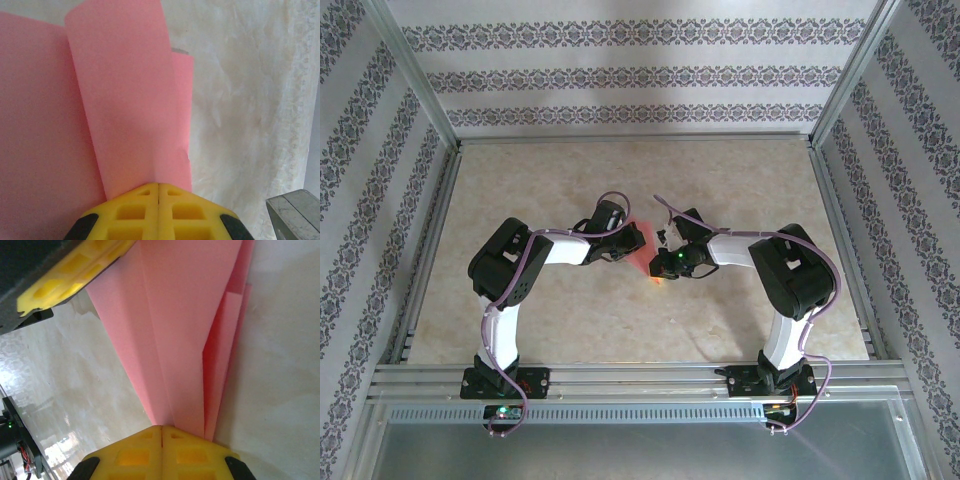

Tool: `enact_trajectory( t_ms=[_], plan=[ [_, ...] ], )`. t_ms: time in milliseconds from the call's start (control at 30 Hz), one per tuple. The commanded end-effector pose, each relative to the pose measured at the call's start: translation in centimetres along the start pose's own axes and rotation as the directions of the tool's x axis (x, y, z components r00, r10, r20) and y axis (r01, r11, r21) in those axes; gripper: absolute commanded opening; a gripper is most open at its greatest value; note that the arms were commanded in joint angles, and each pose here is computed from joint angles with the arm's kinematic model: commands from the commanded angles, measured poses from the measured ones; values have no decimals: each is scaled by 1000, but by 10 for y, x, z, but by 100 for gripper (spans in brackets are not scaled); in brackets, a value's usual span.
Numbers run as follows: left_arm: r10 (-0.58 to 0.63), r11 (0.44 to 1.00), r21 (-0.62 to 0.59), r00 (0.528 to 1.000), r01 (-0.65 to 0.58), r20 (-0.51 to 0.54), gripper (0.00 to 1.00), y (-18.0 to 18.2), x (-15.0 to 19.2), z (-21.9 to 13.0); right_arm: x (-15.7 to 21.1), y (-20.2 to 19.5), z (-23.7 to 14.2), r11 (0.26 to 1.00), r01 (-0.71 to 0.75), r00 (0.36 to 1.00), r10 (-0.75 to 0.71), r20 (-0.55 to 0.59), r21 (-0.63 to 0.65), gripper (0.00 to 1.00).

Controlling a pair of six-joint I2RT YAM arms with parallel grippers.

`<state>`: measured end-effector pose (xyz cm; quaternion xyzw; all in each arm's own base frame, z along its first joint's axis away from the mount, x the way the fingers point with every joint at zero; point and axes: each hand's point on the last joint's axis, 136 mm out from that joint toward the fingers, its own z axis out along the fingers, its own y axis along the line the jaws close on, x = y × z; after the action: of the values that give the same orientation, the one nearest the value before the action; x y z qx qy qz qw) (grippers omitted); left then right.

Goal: Fold a paper plane with a square sheet of paper (fold left side to right side)

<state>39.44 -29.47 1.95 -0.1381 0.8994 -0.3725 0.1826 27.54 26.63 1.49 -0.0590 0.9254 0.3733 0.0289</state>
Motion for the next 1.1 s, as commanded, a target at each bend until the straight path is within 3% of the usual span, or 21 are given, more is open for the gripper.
enact_trajectory(
  t_ms=[0, 600, 900, 1067],
  plan=[
    [-94, 940, -338, 991, 55, -99, 0, 103, 45, 5, 36, -22, 0, 997, -54, 993, 60, -97, 60, 0],
    [-89, 937, -347, 990, 47, -107, 0, 105, 46, 5, 66, -25, -11, 997, -59, 986, 67, -153, 59, 0],
    [-80, 940, -339, 991, 41, -103, 0, 99, 43, 3, 18, 28, -64, 994, 5, 1000, -2, 31, -107, 0],
    [-80, 941, -334, 992, 42, -100, 0, 98, 43, 4, -3, 30, -48, 992, -1, 999, 7, 49, -123, 0]
  ],
)
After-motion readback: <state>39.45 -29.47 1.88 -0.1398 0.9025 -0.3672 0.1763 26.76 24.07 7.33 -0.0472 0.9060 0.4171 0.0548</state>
